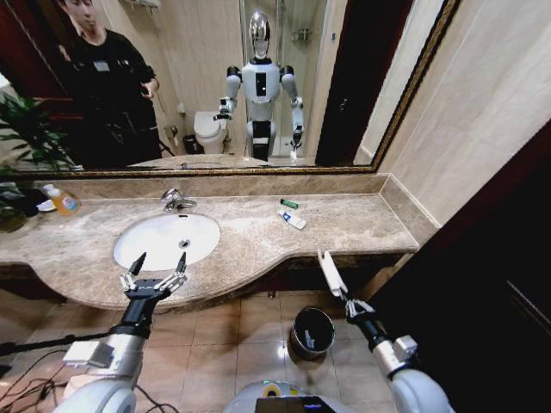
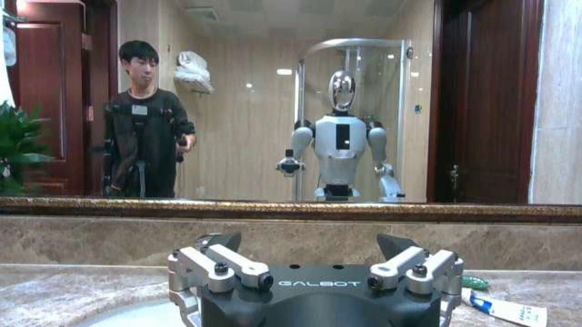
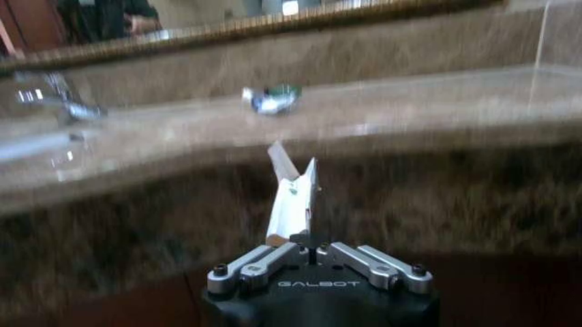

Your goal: Pick up the trash from the sink and place it in the trash bin.

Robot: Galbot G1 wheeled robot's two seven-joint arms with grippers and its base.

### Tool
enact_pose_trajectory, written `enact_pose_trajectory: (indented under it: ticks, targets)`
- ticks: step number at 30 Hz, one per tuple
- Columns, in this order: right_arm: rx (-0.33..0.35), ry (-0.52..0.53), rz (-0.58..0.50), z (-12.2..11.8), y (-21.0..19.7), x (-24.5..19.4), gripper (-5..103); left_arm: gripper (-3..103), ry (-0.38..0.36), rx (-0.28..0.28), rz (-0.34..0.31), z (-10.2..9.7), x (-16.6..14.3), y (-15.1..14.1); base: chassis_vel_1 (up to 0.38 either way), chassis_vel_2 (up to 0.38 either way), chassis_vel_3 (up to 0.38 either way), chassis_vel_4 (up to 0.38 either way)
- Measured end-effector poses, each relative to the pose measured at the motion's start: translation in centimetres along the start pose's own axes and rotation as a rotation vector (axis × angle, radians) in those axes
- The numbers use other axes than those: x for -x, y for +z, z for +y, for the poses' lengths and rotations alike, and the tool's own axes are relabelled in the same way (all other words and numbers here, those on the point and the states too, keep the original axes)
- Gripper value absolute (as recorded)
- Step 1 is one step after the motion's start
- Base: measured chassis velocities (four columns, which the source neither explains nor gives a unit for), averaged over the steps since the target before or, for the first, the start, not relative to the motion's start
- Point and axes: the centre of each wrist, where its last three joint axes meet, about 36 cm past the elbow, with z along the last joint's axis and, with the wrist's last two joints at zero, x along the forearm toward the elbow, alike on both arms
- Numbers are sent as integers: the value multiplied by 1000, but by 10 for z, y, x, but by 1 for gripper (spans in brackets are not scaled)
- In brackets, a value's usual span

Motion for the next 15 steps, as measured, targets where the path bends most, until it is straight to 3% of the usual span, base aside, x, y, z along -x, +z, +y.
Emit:
enact_pose_trajectory:
  ticks: [15]
  targets:
    - [21,205,267,-8,137,54,0,100,0,0,0,0,0,0,0,0,0,0]
